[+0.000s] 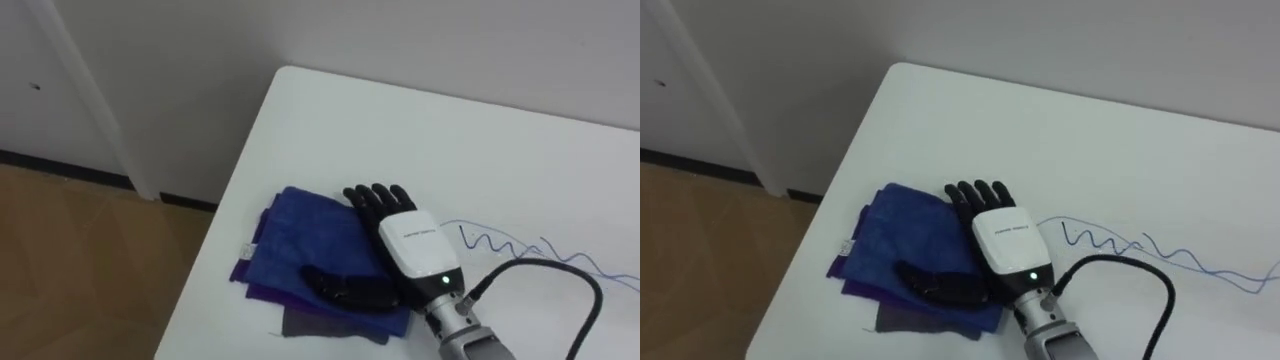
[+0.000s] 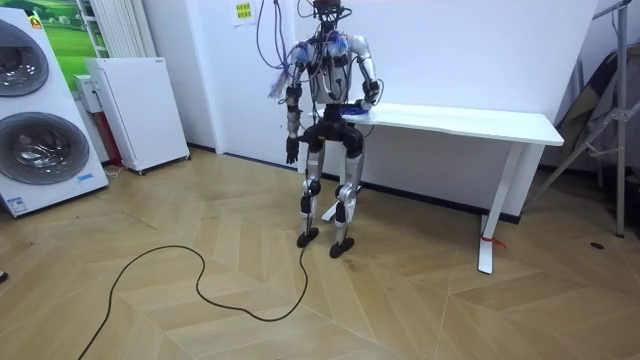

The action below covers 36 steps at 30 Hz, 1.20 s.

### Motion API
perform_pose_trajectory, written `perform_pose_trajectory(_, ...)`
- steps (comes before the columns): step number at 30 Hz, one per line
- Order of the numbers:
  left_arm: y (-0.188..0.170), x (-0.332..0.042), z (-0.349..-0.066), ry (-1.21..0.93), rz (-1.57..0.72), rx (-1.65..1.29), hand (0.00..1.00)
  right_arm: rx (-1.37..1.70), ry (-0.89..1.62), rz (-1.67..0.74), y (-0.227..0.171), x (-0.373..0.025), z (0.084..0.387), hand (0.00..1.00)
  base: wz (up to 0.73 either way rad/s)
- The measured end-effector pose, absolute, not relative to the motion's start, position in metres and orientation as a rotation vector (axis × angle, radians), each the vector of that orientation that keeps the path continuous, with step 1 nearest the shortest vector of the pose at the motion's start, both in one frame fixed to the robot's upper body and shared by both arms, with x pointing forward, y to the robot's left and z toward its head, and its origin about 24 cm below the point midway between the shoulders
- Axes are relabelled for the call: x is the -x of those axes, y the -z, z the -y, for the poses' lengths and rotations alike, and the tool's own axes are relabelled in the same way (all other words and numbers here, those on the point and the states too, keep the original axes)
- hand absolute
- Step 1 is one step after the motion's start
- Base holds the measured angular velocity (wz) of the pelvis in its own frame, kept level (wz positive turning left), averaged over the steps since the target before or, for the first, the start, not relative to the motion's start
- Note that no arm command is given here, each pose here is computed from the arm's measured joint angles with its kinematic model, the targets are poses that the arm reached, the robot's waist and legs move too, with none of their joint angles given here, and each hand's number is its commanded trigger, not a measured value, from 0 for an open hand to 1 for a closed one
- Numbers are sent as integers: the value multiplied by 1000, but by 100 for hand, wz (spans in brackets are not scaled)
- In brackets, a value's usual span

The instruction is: Wipe table

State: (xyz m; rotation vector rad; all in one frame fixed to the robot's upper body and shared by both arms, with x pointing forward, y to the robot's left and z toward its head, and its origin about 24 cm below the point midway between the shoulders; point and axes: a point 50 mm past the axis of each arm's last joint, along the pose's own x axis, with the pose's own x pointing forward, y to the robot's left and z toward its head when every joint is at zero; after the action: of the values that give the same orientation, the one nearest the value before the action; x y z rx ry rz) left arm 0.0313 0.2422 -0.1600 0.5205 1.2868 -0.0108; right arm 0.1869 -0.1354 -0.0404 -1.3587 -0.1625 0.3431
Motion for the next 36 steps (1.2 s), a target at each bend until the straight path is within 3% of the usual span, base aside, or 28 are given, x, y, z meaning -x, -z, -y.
perform_pose_trajectory(10, 160, -19, -251, 24, -1336, -555, 0, 1358, -402, 213, 44, -180, 122, 0, -8)
perform_pose_trajectory(13, 160, -34, -249, 59, -1307, -573, 0, 1407, -385, 202, 44, -181, 129, 0, 54)
perform_pose_trajectory(24, 164, -15, -244, 89, -1411, -586, 0, 1479, -353, 220, 51, -177, 139, 0, 3)
perform_pose_trajectory(36, 165, -19, -243, 93, -1411, -583, 0, 1441, -249, 355, 30, -184, 132, 0, 2)
